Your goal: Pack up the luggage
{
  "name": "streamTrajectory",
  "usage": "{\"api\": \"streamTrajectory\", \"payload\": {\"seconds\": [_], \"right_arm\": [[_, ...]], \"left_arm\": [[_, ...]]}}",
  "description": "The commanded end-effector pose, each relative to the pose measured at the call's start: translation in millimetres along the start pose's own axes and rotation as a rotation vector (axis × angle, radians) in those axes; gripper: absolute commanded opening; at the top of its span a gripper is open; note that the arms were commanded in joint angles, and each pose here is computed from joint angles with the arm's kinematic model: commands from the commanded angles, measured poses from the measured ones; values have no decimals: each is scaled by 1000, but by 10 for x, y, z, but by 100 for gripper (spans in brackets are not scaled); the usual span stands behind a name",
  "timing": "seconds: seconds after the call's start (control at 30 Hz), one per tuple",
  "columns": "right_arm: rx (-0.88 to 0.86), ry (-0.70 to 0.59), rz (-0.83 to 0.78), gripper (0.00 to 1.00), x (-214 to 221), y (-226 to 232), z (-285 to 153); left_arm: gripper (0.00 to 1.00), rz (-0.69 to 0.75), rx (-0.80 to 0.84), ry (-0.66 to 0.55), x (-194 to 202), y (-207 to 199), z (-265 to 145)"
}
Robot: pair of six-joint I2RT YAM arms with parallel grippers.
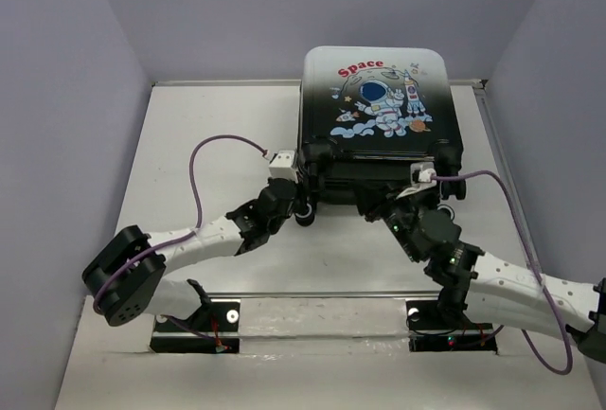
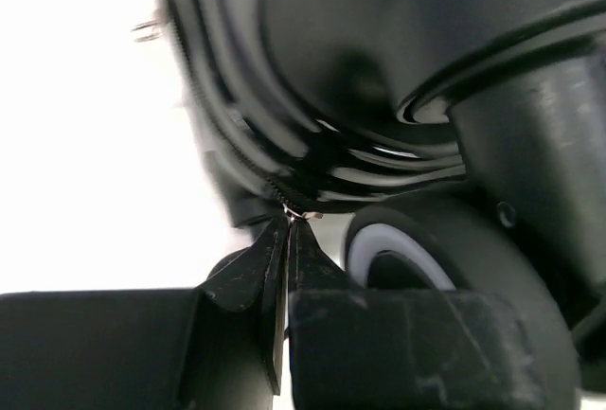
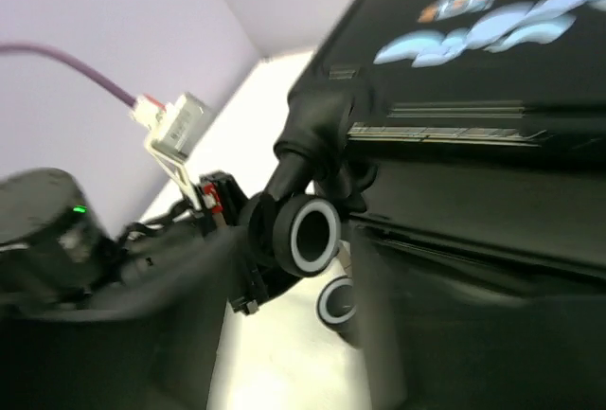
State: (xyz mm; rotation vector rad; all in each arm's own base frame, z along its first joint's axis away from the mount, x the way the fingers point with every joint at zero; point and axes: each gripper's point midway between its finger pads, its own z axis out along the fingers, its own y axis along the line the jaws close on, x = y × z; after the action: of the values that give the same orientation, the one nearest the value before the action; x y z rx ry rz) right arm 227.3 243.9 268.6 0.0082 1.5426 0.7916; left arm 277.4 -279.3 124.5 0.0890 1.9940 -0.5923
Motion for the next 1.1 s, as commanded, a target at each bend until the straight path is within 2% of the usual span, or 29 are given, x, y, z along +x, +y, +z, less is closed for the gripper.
{"api": "streamTrajectory", "payload": {"seconds": [0.0, 0.07, 0.17, 0.2, 0.23, 0.27, 0.37, 0.43, 0.47, 0.53, 0.7, 0.93, 0.97, 1.03, 1.07], "right_arm": [[-26, -87, 81, 7, -387, 106, -90], [-21, -82, 73, 7, -399, 85, -118], [-49, -48, 43, 7, -379, 145, -130], [-60, -21, 29, 9, -387, 212, -105], [-77, 8, 14, 18, -347, 274, -72], [-117, 54, -1, 43, -265, 380, -41], [-175, 169, -54, 79, -11, 622, 158], [-166, 243, -97, 88, 218, 659, 295], [-168, 237, -95, 92, 121, 760, 376], [-109, 330, -142, 97, 374, 695, 488], [46, 449, -213, 98, 560, 608, 664], [186, 473, -236, 97, 627, 504, 777], [210, 453, -242, 93, 602, 491, 781], [238, 427, -236, 91, 530, 450, 774], [236, 430, -235, 91, 549, 457, 738]], "left_arm": [[6, 78, -452, -116, -350, 1004, -101], [6, 77, -450, -123, -390, 1003, -127], [6, 38, -218, -157, -496, 627, -161], [6, 29, -187, -155, -468, 590, -172], [6, 18, -152, -161, -499, 517, -182], [6, 16, -110, -158, -500, 445, -193], [6, 27, -74, -174, -587, 360, -199], [6, 37, -50, -174, -616, 301, -205], [6, 37, -41, -178, -635, 282, -217], [6, 44, -18, -184, -653, 246, -227], [6, 55, -14, -183, -614, 257, -217], [6, 20, -19, -203, -576, 342, -199], [6, 1, -37, -201, -547, 414, -201], [6, -29, -47, -209, -553, 501, -239], [6, -51, -81, -211, -537, 674, -245]]}}
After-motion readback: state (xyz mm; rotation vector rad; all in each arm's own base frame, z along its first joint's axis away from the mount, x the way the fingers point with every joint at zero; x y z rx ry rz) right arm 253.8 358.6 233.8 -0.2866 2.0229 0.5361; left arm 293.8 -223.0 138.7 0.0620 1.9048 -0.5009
